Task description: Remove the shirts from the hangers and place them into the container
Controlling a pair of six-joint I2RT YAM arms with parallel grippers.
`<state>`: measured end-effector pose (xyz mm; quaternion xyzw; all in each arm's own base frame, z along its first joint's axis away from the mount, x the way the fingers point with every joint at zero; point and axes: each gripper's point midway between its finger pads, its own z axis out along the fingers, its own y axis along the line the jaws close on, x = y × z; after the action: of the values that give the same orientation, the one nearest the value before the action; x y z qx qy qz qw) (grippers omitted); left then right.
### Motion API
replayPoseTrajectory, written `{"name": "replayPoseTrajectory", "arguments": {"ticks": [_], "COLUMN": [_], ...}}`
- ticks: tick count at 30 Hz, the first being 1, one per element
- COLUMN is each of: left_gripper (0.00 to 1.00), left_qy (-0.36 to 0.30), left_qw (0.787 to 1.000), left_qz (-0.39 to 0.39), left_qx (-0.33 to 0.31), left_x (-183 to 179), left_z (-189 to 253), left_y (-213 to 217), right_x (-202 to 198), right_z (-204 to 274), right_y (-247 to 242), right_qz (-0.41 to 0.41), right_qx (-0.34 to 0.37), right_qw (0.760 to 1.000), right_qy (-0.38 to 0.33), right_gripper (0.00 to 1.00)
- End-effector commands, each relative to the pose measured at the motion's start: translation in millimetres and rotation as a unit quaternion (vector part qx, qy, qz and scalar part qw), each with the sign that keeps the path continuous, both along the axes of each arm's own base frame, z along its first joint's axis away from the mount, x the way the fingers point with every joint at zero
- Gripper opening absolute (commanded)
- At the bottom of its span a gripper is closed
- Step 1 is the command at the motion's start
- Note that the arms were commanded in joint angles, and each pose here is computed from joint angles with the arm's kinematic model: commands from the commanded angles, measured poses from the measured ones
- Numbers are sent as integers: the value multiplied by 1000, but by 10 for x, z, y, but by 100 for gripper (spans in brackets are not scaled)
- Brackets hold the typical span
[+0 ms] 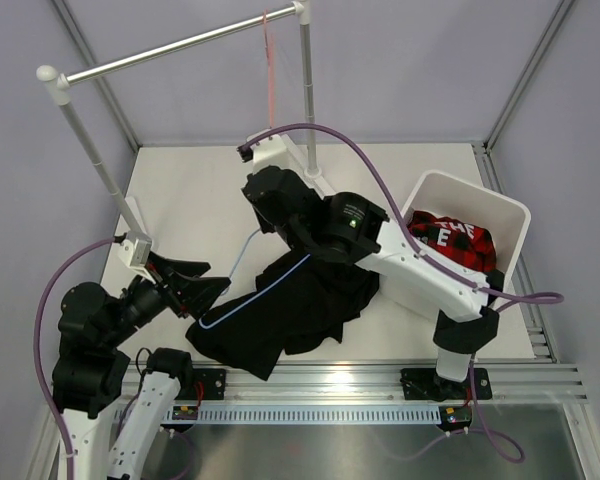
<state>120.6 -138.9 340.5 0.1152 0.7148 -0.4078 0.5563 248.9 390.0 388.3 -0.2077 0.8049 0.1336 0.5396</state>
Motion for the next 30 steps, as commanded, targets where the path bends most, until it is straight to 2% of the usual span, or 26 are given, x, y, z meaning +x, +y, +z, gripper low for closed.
{"name": "replayPoseTrajectory", "arguments": {"ticks": [1,15,21,22,23,24,25,26,28,29,30], "left_gripper": [73,72,62,59,47,33,11,0,0,0,0], "left_qy": [-19,-2,5,9,10,14,22,27,30,27,25], "left_qw": [1000,1000,1000,1000,1000,1000,1000,999,999,998,998], "left_qz": [4,-5,-5,-3,-1,0,8,16,33,47,55], "left_qx": [11,14,15,16,16,17,18,18,22,22,21], "left_x": [-1,64,96,107,118,136,154,173,204,221,222], "left_z": [106,-10,-17,-33,-32,-40,-64,-67,-70,-51,-31], "left_y": [23,-9,-15,-12,-8,-8,10,29,71,109,129], "right_x": [-20,-71,-103,-115,-122,-138,-154,-160,-173,-184,-197], "right_z": [98,198,249,252,259,265,270,277,307,314,320], "right_y": [17,283,320,329,336,345,362,359,362,364,356], "right_qz": [1,29,35,36,38,42,45,45,47,51,54], "right_qx": [-5,19,26,27,28,28,28,27,30,31,29], "right_qw": [1000,999,999,999,999,999,999,999,998,998,998], "right_qy": [-1,-2,-7,-7,-8,-9,-10,-11,-14,-13,-14], "right_gripper": [0,0,0,0,0,0,0,0,0,4,15]}}
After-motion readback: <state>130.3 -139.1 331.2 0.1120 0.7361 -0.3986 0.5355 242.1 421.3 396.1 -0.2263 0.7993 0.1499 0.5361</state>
